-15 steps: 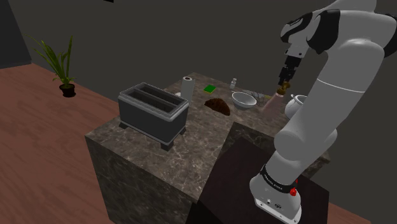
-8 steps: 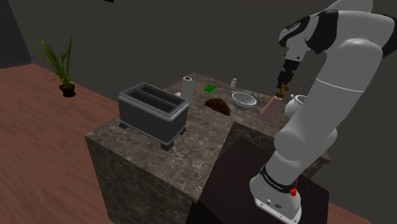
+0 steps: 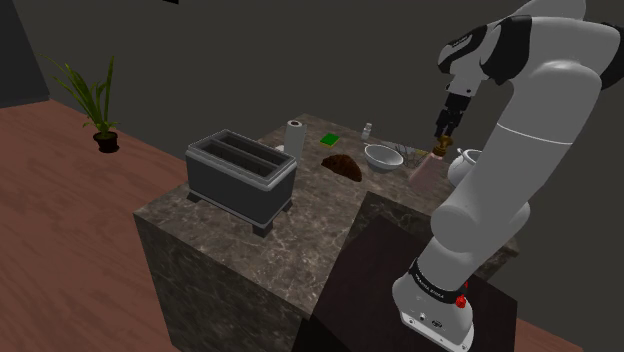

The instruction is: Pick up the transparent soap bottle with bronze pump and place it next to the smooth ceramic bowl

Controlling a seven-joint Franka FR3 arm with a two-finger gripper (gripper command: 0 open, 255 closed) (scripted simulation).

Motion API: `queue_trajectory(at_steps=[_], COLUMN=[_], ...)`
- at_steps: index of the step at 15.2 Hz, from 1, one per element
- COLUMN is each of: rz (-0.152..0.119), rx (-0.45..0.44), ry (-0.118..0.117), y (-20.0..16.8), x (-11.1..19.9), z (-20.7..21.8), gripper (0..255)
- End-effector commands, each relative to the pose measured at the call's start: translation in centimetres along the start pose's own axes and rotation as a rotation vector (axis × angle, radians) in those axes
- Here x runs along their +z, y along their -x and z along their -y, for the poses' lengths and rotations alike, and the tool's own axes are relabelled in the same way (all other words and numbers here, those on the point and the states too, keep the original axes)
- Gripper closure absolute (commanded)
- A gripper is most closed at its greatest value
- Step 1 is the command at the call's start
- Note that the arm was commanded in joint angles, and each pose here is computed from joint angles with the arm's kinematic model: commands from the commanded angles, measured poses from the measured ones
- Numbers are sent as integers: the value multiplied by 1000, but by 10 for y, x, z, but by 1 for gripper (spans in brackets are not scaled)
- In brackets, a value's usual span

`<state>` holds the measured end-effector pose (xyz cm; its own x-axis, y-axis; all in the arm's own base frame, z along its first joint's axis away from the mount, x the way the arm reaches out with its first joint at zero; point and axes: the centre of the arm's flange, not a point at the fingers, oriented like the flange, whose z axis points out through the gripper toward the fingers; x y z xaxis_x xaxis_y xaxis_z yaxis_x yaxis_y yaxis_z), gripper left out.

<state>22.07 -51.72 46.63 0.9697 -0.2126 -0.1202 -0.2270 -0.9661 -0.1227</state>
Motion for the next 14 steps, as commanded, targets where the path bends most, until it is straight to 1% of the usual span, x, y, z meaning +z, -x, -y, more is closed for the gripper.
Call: queue_trajectory(at_steps=[1,2,6,14], rz=[0,0,0,0], rx=[0,0,0,0], ry=[0,0,0,0], y=[0,0,0,0], x=[0,0,-50,-50], z=[0,0,0,0], gripper=[0,0,0,0])
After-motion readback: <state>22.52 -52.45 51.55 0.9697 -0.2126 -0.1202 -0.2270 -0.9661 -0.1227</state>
